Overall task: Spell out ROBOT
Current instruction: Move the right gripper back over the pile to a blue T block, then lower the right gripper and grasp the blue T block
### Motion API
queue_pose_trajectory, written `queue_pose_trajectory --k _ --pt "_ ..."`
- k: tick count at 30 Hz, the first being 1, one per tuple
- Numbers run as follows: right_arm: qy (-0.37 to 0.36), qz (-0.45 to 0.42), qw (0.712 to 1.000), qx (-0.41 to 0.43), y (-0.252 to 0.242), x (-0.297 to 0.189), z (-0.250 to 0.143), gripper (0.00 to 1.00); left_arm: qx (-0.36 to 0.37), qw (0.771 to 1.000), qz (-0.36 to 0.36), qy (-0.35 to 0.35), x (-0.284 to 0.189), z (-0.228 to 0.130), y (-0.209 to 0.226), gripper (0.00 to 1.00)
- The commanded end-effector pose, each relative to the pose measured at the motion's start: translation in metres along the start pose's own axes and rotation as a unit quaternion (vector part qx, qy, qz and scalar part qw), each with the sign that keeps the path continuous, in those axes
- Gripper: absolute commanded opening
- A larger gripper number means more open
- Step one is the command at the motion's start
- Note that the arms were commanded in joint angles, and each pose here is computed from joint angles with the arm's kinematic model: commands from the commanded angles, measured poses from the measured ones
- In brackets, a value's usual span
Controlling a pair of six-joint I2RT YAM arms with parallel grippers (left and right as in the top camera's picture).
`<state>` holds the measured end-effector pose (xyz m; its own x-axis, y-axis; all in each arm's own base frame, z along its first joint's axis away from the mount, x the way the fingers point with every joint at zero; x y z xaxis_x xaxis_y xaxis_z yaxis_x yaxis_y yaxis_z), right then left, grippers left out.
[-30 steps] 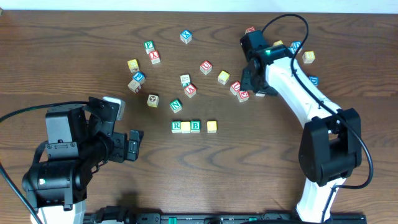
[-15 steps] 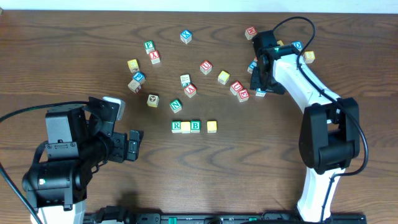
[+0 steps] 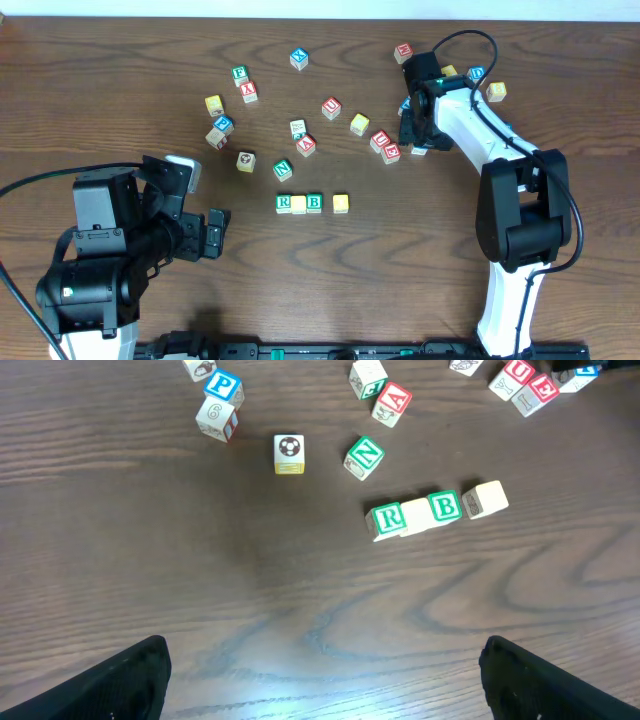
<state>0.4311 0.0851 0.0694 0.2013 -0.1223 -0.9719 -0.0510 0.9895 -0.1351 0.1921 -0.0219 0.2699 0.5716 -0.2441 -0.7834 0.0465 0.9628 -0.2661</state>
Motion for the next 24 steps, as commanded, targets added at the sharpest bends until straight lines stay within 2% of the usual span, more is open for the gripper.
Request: queue_pose_trajectory --k 1,7,24 --pt "0.007 0.002 1.0 -0.006 0.001 0.01 0.0 0.53 0.004 1.0 -0.005 -0.003 -0.002 0.001 -0.001 0.97" --pt "0.022 0.005 1.0 -0.008 0.005 0.029 -0.004 0.51 0.004 1.0 -0.005 -0.003 -0.002 0.001 -0.001 0.97" --pt "0.027 0.006 1.0 0.007 0.006 0.034 -0.005 0.24 0.004 1.0 -0.005 -0.003 -0.002 0.001 -0.001 0.97"
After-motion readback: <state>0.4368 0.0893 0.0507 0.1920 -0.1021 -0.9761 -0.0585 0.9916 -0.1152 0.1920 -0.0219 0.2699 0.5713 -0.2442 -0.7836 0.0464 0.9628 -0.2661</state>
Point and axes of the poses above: each gripper's point midway between its finger pads, its own x axis out along the fingers, its own y axis along the line the jaws close on, z = x × y, the point moved 5 cm from there along -x, back along the fingers, and after that the axes turned 15 degrees about -x, right-handed, at the moved point
